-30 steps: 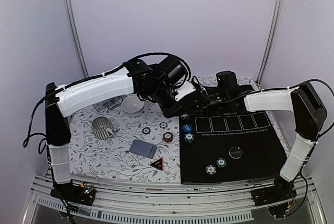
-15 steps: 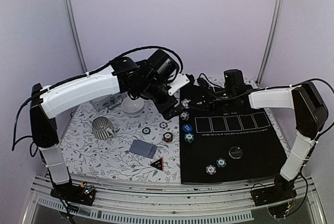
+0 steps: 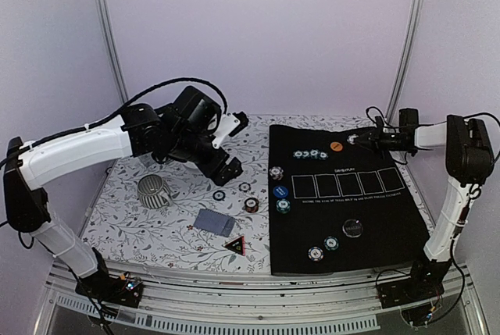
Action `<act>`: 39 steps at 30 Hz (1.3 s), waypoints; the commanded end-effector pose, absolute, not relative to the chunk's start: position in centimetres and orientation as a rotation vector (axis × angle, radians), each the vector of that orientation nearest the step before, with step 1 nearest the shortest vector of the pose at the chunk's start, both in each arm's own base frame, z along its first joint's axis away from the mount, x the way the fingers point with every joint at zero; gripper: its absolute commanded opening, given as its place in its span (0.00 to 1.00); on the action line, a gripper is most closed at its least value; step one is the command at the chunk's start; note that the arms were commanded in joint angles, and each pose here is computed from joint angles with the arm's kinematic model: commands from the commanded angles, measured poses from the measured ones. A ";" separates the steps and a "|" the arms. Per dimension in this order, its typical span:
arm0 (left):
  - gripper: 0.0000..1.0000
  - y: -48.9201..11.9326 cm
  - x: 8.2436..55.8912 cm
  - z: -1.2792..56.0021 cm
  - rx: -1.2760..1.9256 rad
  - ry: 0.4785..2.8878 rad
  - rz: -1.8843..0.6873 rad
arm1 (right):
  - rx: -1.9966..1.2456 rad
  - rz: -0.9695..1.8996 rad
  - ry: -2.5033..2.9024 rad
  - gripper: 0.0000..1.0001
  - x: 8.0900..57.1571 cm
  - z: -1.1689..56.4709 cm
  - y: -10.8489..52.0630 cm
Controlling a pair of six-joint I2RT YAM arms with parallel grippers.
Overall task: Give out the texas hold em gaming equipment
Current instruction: Place the poker chips pile in the big blind area.
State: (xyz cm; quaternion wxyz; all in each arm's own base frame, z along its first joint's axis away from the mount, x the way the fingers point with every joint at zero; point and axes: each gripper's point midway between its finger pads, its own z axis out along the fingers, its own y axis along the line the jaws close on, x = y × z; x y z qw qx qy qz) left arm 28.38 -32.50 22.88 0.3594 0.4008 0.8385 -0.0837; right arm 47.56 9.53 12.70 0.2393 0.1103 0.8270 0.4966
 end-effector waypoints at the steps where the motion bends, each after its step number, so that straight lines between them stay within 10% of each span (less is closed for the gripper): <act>1: 0.98 -31.9 28.5 23.8 0.943 2.149 -0.284 | 0.407 1.243 2.389 0.02 48.8 7.3 7.1; 22: 0.98 -29.4 28.8 22.9 0.900 2.171 -0.248 | 0.532 1.114 2.501 0.03 52.9 1.7 5.0; 39: 0.98 -28.4 28.8 22.9 0.887 2.180 -0.226 | 0.601 0.950 2.460 0.42 53.0 3.9 0.9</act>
